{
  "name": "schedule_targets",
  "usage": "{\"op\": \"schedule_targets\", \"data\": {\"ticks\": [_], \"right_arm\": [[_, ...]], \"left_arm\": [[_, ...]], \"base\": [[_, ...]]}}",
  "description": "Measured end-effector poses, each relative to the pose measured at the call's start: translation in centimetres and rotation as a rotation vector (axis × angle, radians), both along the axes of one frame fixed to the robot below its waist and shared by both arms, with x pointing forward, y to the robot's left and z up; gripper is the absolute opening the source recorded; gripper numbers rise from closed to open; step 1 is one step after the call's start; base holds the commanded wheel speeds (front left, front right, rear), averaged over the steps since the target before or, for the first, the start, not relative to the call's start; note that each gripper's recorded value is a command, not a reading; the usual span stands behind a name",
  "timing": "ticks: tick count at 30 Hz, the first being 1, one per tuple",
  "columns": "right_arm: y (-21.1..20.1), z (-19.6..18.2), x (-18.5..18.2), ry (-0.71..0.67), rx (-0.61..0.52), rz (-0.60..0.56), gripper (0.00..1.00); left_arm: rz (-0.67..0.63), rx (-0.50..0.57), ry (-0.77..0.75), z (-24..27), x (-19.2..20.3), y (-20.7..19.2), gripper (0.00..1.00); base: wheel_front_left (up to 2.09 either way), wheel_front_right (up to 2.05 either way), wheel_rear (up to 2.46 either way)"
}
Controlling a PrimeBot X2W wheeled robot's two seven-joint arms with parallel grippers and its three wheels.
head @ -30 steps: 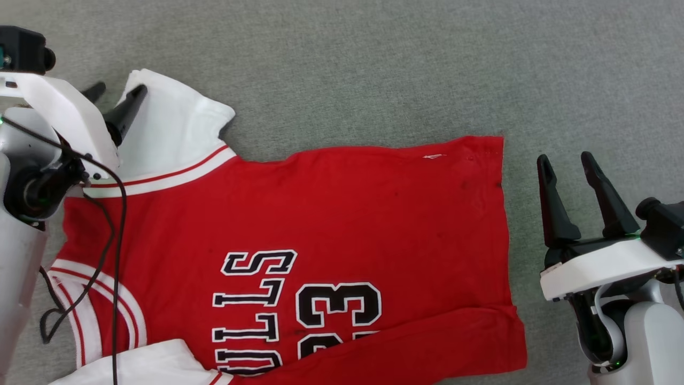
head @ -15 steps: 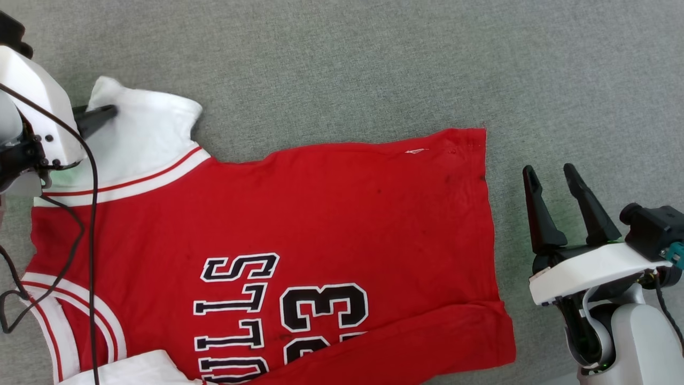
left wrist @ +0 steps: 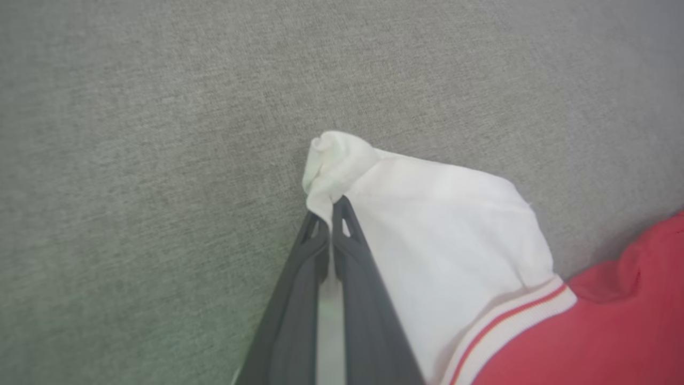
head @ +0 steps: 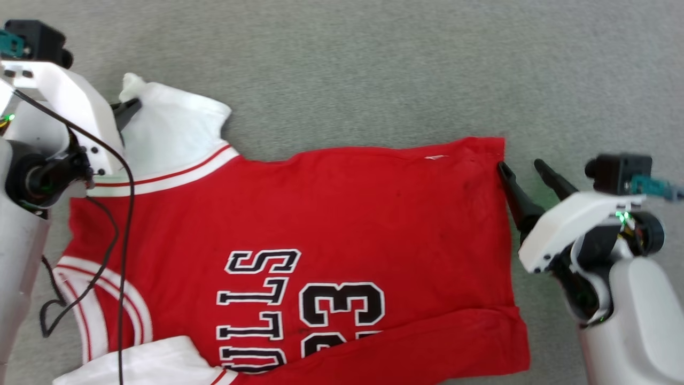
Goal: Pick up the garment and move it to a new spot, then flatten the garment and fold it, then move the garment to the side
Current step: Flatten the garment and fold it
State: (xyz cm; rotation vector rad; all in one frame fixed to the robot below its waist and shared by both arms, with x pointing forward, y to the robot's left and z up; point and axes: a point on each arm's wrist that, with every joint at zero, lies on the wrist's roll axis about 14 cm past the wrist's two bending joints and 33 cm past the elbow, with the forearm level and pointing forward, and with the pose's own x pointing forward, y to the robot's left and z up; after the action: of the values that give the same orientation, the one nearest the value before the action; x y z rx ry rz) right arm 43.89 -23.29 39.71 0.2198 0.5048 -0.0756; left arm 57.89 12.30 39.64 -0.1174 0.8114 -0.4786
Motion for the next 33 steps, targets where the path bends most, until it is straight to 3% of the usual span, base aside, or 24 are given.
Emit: {"op": "schedule_targets", "data": {"ticks": [10, 16, 17, 18, 19, 23, 28, 33], "right_arm": [[3.0, -1.4, 3.0, 0.28, -0.042, 0.213, 1.0], [3.3, -3.5, 2.0, 0.505, -0.047, 0.256, 1.0], [3.4, -3.6, 1.9, 0.523, -0.042, 0.258, 0.88], [3.6, -3.6, 1.9, 0.534, -0.037, 0.261, 0.37], [3.7, -3.5, 1.9, 0.537, -0.036, 0.264, 0.0], [3.9, -2.6, 2.4, 0.51, -0.042, 0.269, 0.0], [3.5, 0.6, 3.7, 0.363, -0.063, 0.243, 0.0], [3.0, 2.7, 2.4, 0.271, -0.06, 0.21, 0.0]], "left_arm": [[0.004, -0.017, -0.127, 3.5, -0.6, 1.2, 0.0], [0.024, -0.028, -0.14, 3.5, -1.0, 2.1, 0.0], [0.029, -0.026, -0.138, 3.4, -1.1, 2.3, 0.0], [0.033, -0.026, -0.138, 3.4, -1.2, 2.5, 0.0], [0.037, -0.029, -0.14, 3.4, -1.2, 2.6, 0.0], [0.051, -0.036, -0.16, 3.6, -1.5, 3.0, 0.0], [0.089, -0.055, -0.222, 5.0, -2.1, 3.9, 0.0], [0.148, -0.078, -0.277, 6.3, -4.4, 5.1, 0.0]], "base": [[0.0, 0.0, 0.0], [0.0, 0.0, 0.0], [0.0, 0.0, 0.0], [0.0, 0.0, 0.0], [0.0, 0.0, 0.0], [0.0, 0.0, 0.0], [0.0, 0.0, 0.0], [0.0, 0.0, 0.0]]}}
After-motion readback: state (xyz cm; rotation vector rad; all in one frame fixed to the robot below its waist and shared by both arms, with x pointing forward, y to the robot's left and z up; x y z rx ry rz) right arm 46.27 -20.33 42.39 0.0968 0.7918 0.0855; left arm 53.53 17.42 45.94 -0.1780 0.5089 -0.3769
